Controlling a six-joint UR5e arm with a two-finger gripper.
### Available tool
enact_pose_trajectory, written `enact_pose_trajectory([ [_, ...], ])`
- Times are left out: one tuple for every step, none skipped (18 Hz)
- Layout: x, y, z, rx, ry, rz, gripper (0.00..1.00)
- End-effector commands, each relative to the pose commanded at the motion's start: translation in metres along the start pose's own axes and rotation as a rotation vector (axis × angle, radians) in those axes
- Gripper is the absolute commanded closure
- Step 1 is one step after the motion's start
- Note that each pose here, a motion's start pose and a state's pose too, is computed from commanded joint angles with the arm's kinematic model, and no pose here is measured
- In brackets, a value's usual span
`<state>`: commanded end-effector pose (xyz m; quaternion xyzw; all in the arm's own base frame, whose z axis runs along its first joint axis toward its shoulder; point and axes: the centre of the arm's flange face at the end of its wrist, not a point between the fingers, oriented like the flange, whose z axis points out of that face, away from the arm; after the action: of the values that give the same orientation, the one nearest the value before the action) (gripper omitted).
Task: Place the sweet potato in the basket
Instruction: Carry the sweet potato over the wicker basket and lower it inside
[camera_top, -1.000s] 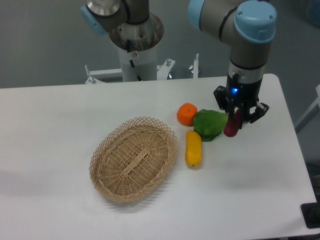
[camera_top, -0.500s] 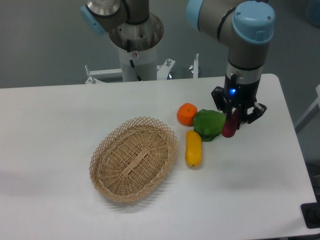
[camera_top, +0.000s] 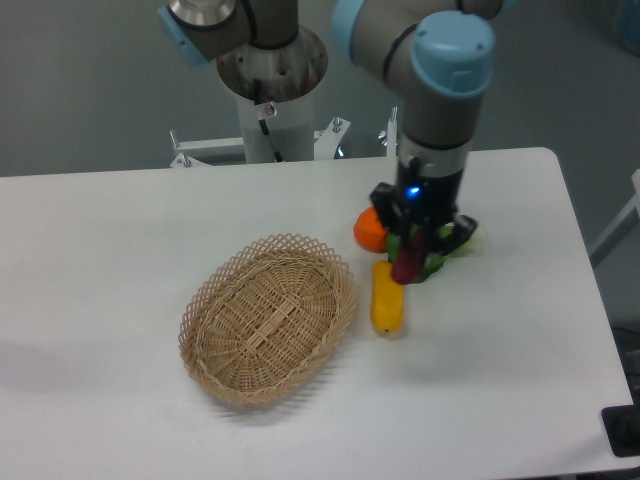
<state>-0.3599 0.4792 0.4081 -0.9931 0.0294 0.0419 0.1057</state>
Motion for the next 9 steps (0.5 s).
enact_pose_trajectory([
  [0.013, -0.01, 0.004, 0.01, -0.004, -0.024, 0.69],
  [0.027, -0.019, 0.011, 0.018, -0.006, -0.048, 0.68],
  [0.039, -0.028, 0.023, 0.028, -0.01, -0.072, 0.67],
  [0.052, -0.036, 0.033, 0.039, -0.016, -0.091, 0.66],
  [0.066, -0.043, 0.043, 0.052, -0.025, -0.1, 0.66],
  [0.08, -0.05, 0.055, 0.06, -0.025, -0.094, 0.66],
  [0.089, -0.054, 0.066, 0.062, -0.036, -0.088, 0.66],
  [0.096, -0.056, 0.078, 0.055, -0.048, -0.081, 0.66],
  [0.106, -0.061, 0.088, 0.044, -0.059, -0.06, 0.66],
])
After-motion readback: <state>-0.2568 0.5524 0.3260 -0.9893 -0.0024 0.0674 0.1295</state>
